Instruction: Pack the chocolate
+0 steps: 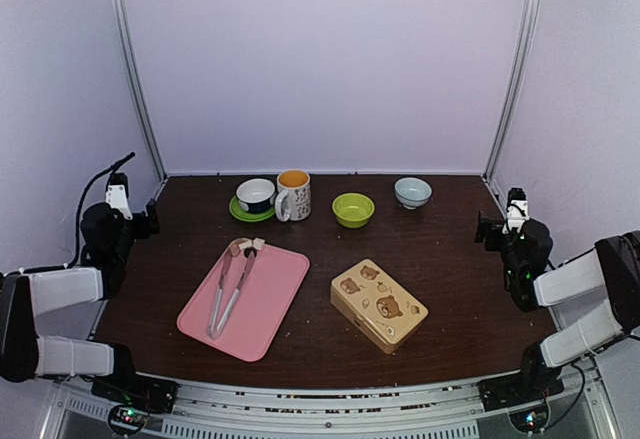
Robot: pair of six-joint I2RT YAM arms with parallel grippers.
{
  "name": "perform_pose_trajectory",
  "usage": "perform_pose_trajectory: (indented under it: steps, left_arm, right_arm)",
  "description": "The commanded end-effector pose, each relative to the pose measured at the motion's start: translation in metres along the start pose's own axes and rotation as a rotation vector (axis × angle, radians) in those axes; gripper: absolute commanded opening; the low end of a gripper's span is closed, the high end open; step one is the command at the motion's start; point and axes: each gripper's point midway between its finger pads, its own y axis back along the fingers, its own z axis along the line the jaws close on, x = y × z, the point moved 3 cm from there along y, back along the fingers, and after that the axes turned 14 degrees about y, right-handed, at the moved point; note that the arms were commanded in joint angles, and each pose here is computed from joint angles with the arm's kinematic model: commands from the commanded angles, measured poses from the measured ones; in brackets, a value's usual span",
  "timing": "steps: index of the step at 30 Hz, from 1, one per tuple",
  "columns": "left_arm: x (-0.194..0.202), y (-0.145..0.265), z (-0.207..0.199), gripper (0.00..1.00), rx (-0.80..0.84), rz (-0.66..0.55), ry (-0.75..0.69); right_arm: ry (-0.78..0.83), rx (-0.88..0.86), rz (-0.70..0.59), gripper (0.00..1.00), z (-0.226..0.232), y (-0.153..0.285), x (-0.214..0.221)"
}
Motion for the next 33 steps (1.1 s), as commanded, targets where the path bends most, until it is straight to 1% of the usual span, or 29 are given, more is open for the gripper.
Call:
perform_pose_trajectory:
  steps: [1, 3, 6, 10, 13, 15, 18, 20, 21, 22, 25, 26, 28, 29, 31, 33]
  left_arm:
    - [-0.022, 0.006, -0.001, 0.98, 0.010, -0.087, 0.064]
    - [-0.020, 0.008, -0.001, 0.98, 0.015, -0.065, 0.119]
    - [-0.014, 0.005, 0.004, 0.98, -0.038, 0.015, 0.232]
    - [-0.008, 0.003, 0.007, 0.98, -0.100, 0.135, 0.271]
    - [0.001, 0.007, 0.008, 0.98, -0.126, 0.201, 0.358]
    - [0.005, 0.012, 0.002, 0.98, -0.083, 0.217, 0.429]
    - [0.005, 0.020, -0.014, 0.97, 0.032, 0.241, 0.496]
    - [0.008, 0.023, -0.026, 0.96, 0.101, 0.303, 0.527]
    - [0.010, 0.024, -0.032, 0.95, 0.130, 0.340, 0.542]
    - [0.014, 0.027, -0.037, 0.95, 0.154, 0.379, 0.558]
    - [0.027, 0.037, -0.053, 0.95, 0.236, 0.467, 0.595]
    - [0.031, 0.041, -0.058, 0.96, 0.255, 0.489, 0.606]
    - [0.036, 0.049, -0.068, 0.98, 0.294, 0.522, 0.614]
    - [0.039, 0.053, -0.073, 0.98, 0.306, 0.532, 0.616]
    - [0.043, 0.061, -0.083, 0.98, 0.329, 0.547, 0.620]
    - [0.045, 0.066, -0.094, 0.98, 0.363, 0.560, 0.621]
  right_arm:
    - [-0.012, 0.013, -0.028, 1.00, -0.004, -0.002, -0.008]
    - [-0.011, 0.014, -0.029, 1.00, -0.004, -0.002, -0.008]
    - [-0.005, 0.012, -0.043, 1.00, -0.004, 0.000, -0.010]
    - [0.011, -0.018, -0.059, 1.00, -0.002, 0.005, -0.020]
    - [0.025, -0.024, -0.045, 1.00, -0.002, 0.008, -0.028]
    - [0.030, -0.013, -0.039, 1.00, -0.004, 0.011, -0.034]
    - [0.031, -0.016, -0.033, 1.00, -0.004, 0.017, -0.046]
    - [0.021, -0.038, 0.012, 1.00, -0.002, 0.021, -0.050]
    - [-0.012, -0.037, 0.005, 1.00, -0.003, 0.023, -0.057]
    - [-0.040, -0.054, 0.040, 1.00, -0.001, 0.025, -0.054]
    - [-0.125, -0.098, 0.088, 1.00, 0.003, 0.032, -0.059]
    - [-0.157, -0.093, 0.111, 1.00, 0.002, 0.034, -0.059]
    - [-0.267, 0.024, 0.183, 1.00, -0.015, 0.039, -0.052]
    - [-0.289, 0.060, 0.217, 1.00, -0.021, 0.042, -0.047]
    - [-0.271, 0.030, 0.255, 1.00, -0.018, 0.048, -0.046]
    - [-0.270, 0.044, 0.294, 1.00, -0.021, 0.053, -0.042]
